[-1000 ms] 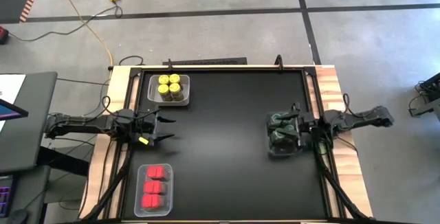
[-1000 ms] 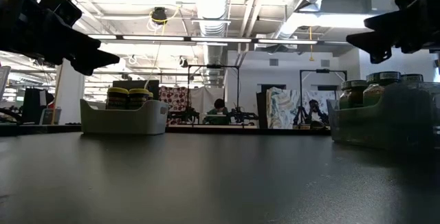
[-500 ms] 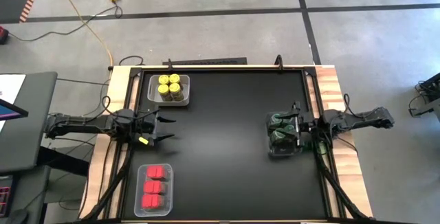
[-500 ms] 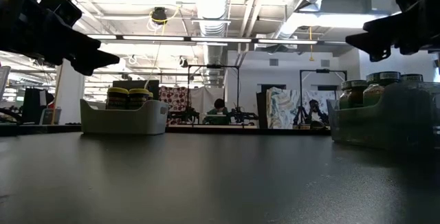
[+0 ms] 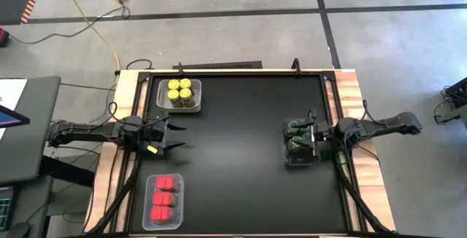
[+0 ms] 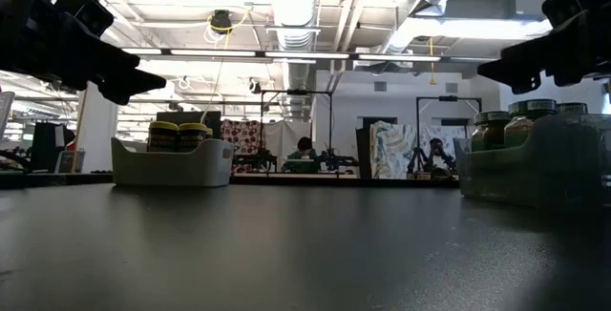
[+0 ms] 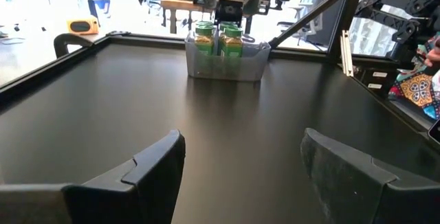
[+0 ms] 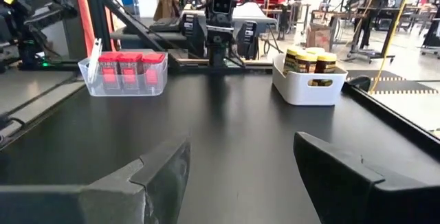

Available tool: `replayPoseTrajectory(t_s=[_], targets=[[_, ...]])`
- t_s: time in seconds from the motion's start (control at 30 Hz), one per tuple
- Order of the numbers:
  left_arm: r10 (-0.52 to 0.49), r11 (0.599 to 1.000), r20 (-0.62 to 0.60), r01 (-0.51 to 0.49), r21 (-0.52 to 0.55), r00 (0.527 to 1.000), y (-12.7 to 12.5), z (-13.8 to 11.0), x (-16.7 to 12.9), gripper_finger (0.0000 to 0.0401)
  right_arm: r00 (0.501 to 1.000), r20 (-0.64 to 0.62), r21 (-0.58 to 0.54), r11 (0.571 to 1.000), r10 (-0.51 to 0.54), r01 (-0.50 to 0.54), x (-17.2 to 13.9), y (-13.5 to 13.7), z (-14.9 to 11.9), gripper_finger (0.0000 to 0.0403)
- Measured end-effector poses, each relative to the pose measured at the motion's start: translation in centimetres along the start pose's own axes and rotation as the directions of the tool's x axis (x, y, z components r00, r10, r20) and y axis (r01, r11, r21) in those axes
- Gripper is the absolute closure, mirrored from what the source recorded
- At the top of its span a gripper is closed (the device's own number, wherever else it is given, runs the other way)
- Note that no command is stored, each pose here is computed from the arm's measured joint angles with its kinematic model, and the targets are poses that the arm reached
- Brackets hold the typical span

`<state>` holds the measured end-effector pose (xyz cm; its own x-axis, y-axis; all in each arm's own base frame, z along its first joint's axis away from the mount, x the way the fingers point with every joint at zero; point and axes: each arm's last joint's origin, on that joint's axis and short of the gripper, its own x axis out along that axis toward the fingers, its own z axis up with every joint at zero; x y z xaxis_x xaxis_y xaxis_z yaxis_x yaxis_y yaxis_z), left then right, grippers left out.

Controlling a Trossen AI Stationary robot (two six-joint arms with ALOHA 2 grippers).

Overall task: Sort spices by type
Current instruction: Return to Home Position

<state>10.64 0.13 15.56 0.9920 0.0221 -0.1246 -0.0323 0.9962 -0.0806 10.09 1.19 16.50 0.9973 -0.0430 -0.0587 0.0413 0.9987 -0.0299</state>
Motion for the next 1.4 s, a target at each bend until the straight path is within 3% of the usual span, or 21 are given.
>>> replayPoseTrajectory(t_s=[1.4], targets=[[0.0,1.0,0.0,0.0,0.0,1.0,0.0,0.0,0.0,0.0122,1.0,-0.029,0.002,1.0,-0.002,0.002,0.19,0.04,-0.27,0.0117]])
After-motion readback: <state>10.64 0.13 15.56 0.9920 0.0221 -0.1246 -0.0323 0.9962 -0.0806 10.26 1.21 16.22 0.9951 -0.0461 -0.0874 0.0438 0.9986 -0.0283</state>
